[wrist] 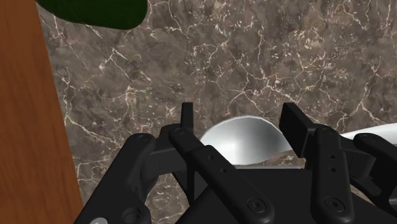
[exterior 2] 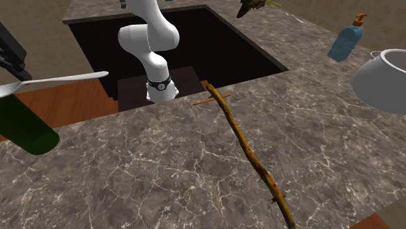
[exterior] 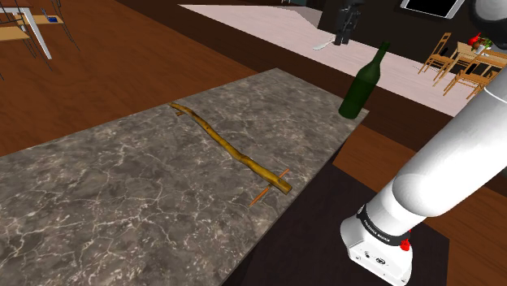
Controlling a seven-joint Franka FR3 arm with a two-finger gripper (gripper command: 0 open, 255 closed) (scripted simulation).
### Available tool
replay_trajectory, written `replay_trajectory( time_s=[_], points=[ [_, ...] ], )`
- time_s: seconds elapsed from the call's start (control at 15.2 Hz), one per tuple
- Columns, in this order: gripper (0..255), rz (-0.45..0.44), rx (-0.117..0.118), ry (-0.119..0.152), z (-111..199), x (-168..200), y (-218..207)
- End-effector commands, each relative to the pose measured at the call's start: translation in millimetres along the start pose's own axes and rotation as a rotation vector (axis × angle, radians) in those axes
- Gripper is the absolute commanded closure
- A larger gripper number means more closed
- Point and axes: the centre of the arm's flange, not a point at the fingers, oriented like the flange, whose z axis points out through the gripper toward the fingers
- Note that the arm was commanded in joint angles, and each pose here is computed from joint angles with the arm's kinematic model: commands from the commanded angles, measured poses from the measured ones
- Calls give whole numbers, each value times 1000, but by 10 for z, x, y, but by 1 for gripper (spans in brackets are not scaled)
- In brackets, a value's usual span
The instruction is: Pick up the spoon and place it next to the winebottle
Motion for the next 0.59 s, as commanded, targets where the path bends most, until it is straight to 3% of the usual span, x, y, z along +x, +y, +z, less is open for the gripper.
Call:
replay_trajectory(
  time_s=[0.0, 0.53],
  points=[
    [255, 0, 0, 0, 103, 15, 8],
    [255, 0, 0, 0, 520, 81, 24]
  ],
)
